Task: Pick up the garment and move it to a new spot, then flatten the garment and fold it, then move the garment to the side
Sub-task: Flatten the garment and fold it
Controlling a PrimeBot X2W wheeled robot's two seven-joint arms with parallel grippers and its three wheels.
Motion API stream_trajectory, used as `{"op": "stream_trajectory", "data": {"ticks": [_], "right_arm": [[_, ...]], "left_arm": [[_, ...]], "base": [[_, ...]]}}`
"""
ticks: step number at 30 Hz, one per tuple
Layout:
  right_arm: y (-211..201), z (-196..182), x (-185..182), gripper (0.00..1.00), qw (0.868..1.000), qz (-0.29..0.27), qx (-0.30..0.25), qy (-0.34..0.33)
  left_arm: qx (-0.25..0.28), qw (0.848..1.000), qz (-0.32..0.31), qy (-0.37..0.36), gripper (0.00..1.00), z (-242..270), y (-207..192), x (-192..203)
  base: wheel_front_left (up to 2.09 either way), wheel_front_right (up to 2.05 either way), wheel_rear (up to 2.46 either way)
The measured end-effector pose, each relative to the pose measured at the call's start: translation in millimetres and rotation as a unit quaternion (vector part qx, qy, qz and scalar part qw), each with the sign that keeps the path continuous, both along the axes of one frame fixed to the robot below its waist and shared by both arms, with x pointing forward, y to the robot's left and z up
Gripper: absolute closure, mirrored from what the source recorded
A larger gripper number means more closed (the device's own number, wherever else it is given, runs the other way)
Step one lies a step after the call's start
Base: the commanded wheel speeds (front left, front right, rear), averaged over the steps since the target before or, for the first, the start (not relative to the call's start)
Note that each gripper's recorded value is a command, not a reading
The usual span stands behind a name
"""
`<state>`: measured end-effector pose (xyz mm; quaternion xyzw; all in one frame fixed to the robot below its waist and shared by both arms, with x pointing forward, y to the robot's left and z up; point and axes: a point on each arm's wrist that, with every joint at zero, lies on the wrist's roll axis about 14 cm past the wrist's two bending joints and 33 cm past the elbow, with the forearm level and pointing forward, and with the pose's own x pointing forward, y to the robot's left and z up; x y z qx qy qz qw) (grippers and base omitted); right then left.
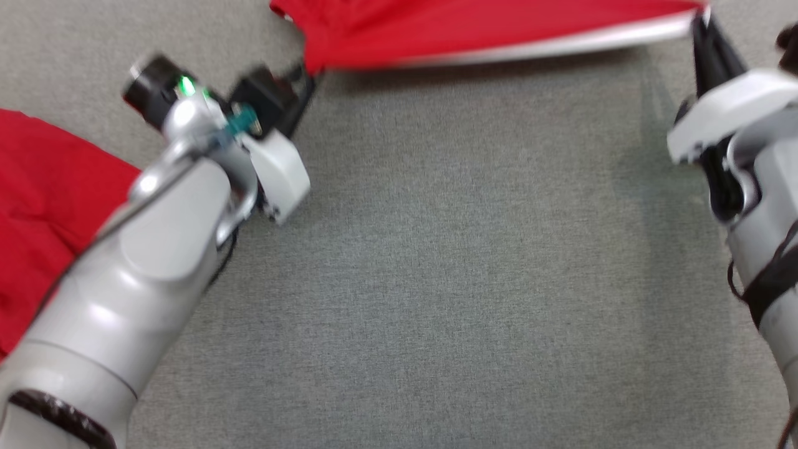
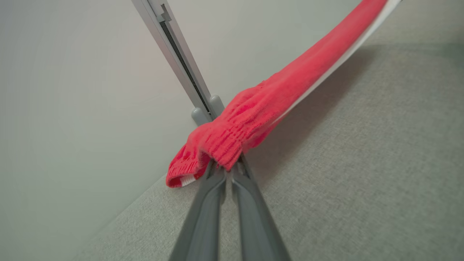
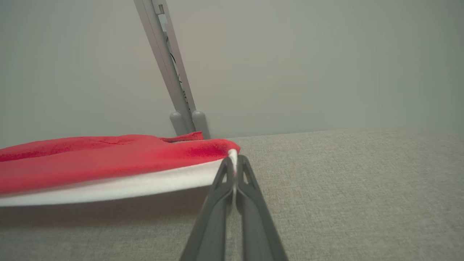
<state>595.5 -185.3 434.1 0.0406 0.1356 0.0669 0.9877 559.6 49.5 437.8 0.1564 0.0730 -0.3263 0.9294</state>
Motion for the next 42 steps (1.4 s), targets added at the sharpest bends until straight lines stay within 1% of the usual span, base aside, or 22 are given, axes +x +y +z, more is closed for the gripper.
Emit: {"op": "stream_trajectory", "data": {"ticks": [7,15,21,23,27,29,30,31,34,37,42], "right_arm": [[-6,-25,-59,1.0,0.995,0.035,-0.052,0.074],[-17,-31,-115,1.0,0.984,0.072,-0.101,0.127],[-25,-28,-153,1.0,0.971,0.108,-0.135,0.167],[-28,-25,-166,1.0,0.967,0.118,-0.139,0.178],[-38,-17,-189,1.0,0.959,0.132,-0.146,0.203],[-44,-17,-206,1.0,0.951,0.141,-0.152,0.228],[-44,-17,-206,1.0,0.951,0.141,-0.152,0.228],[-48,-17,-213,1.0,0.948,0.144,-0.156,0.239],[-53,-11,-228,1.0,0.943,0.149,-0.145,0.261],[-58,-9,-243,1.0,0.936,0.155,-0.142,0.283],[-69,-4,-262,1.0,0.921,0.163,-0.151,0.321]], "left_arm": [[0.044,0.998,-0.035,0.004,1.0,-8,2,-59],[0.053,0.997,-0.053,0.001,1.0,-5,-3,-116],[0.055,0.996,-0.071,0.008,1.0,-7,-9,-155],[0.054,0.995,-0.079,0.016,1.0,-10,-13,-169],[0.034,0.995,-0.091,0.032,1.0,-12,-23,-194],[0.023,0.994,-0.1,0.029,1.0,-7,-28,-203],[0.023,0.994,-0.1,0.029,1.0,-7,-28,-203],[0.017,0.994,-0.102,0.029,1.0,-5,-30,-207],[0.003,0.993,-0.109,0.039,1.0,-6,-32,-221],[0.001,0.991,-0.116,0.062,1.0,-11,-32,-237],[0.017,0.985,-0.15,0.089,1.0,-15,-38,-263]], "base": [[0.0,0.0,0.0],[0.0,0.0,0.0],[0.0,0.0,0.0],[0.0,0.0,0.0],[0.0,0.0,0.0],[0.0,0.0,0.0],[0.0,0.0,0.0],[0.0,0.0,0.0],[0.0,0.0,0.0],[0.0,0.0,0.0],[0.0,0.0,0.0]]}}
